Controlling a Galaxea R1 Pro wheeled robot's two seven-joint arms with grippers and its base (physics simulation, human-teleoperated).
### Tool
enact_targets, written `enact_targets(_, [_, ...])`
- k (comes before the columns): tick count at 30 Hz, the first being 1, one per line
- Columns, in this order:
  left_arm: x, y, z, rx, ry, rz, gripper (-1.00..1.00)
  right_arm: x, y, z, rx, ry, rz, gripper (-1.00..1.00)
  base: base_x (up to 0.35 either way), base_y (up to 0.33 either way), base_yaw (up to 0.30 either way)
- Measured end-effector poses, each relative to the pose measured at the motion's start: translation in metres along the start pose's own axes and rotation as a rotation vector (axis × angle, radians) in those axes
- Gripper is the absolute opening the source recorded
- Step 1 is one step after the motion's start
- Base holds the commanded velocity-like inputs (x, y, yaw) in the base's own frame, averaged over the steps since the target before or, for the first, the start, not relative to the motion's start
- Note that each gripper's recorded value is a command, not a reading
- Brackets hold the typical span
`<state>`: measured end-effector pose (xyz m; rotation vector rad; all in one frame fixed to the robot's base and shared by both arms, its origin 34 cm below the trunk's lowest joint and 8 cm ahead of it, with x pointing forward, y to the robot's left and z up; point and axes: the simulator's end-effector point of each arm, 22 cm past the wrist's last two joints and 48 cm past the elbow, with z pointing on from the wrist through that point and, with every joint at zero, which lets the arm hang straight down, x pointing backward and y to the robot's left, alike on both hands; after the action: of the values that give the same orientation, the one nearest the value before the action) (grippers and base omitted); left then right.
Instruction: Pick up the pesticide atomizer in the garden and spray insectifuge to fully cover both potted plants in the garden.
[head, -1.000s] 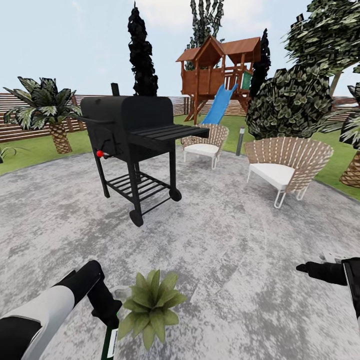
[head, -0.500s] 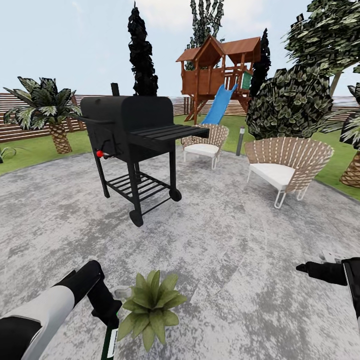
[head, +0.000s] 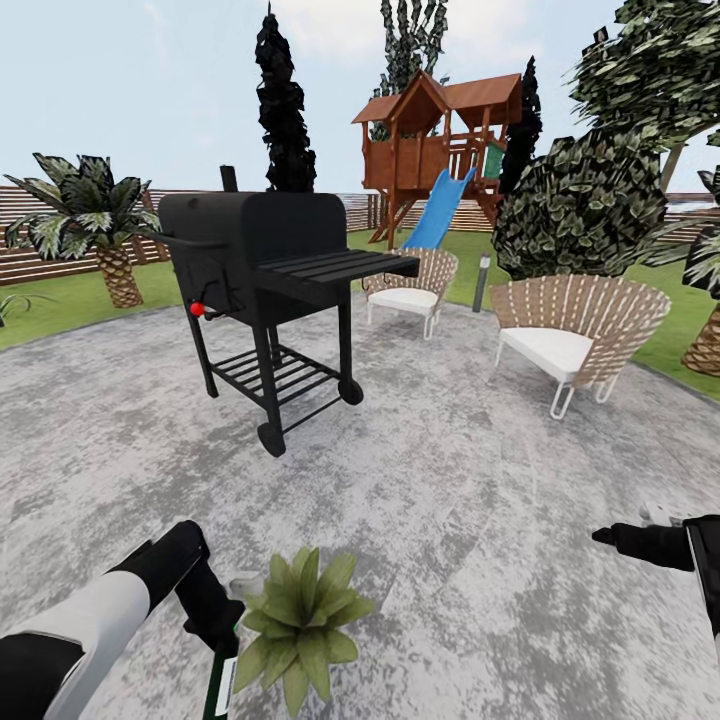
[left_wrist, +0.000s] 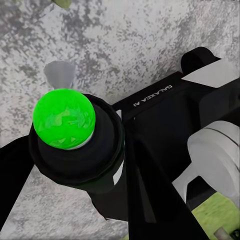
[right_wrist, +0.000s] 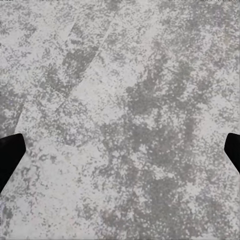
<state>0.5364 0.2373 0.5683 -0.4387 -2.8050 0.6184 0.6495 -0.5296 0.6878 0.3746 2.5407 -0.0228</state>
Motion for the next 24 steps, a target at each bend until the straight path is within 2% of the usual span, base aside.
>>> enact_targets(9, [-0.0005,-0.0014,0.0006,0.001,0.0,0.002,-1.0,0.0002,-0.0003,0.0,0.001,0.0,0.0,1.0,0.182,0.0,0.0])
enact_targets(24, [-0.0002,-0.0012,0.0009,0.001,0.002,0.002,-1.0,0.0,-0.0003,0.0001,0.001,0.0,0.0,1.0,0.007,0.0,0.0])
